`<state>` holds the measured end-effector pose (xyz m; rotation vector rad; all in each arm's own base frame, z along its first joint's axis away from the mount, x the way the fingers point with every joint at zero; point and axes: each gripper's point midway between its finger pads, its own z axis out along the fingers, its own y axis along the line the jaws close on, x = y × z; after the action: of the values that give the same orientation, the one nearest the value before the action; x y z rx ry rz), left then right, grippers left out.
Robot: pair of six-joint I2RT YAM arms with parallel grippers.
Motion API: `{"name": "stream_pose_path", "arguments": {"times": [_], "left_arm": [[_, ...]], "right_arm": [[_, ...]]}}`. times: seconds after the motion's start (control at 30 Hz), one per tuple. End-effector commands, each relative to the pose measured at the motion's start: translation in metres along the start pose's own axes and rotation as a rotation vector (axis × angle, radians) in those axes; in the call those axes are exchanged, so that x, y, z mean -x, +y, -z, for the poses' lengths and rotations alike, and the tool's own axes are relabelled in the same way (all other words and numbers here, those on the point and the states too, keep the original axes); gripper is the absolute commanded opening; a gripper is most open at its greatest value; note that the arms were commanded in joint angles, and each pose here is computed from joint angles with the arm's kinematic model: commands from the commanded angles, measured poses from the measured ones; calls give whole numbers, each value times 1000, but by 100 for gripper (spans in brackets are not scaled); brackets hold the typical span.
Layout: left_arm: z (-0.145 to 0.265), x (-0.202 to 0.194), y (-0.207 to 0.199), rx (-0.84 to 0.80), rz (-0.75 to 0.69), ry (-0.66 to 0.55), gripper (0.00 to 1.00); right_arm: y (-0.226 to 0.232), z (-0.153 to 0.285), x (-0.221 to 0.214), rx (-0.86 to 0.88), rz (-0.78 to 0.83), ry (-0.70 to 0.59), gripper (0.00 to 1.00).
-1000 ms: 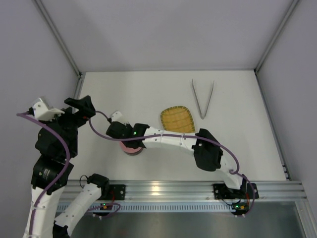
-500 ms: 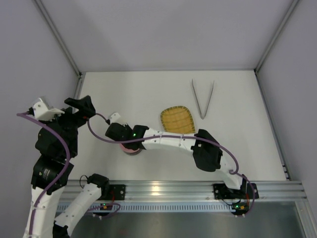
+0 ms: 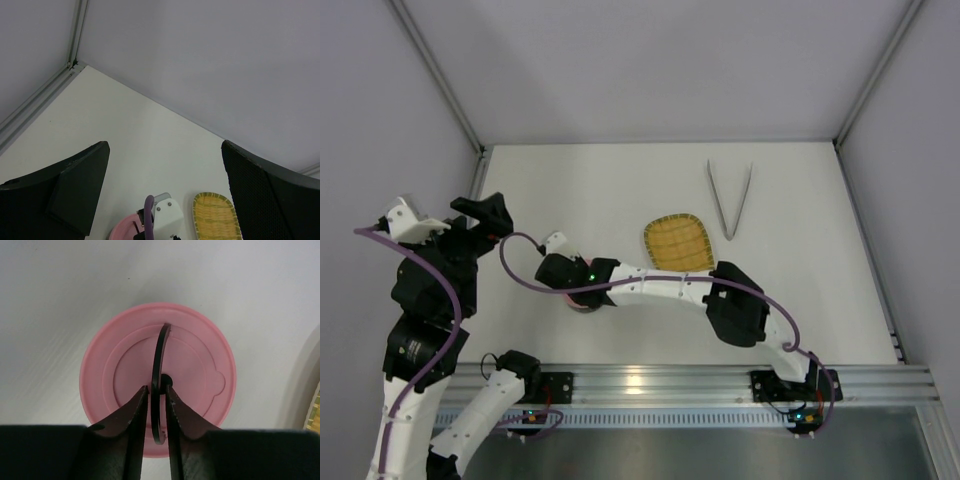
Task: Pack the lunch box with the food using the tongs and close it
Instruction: Close the box lid on the packing box.
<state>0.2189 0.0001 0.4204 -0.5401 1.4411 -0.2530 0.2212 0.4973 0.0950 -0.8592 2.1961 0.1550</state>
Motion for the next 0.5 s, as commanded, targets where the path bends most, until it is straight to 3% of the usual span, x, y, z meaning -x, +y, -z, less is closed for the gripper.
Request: {"name": "stream_pose_path", "arguments": {"times": [0.0,0.17,0.47], "left_arm": [[-3,1,-2,-6,3,-12,98],[-4,1,-2,-6,5,-12,98],[-4,0,-2,-7,3,-11,98]], "right_arm": [[3,-4,-46,-1,45,133,22],[-3,11,-29,-2,24,88,36],[-11,28,-7,-7,-3,25,45]]}}
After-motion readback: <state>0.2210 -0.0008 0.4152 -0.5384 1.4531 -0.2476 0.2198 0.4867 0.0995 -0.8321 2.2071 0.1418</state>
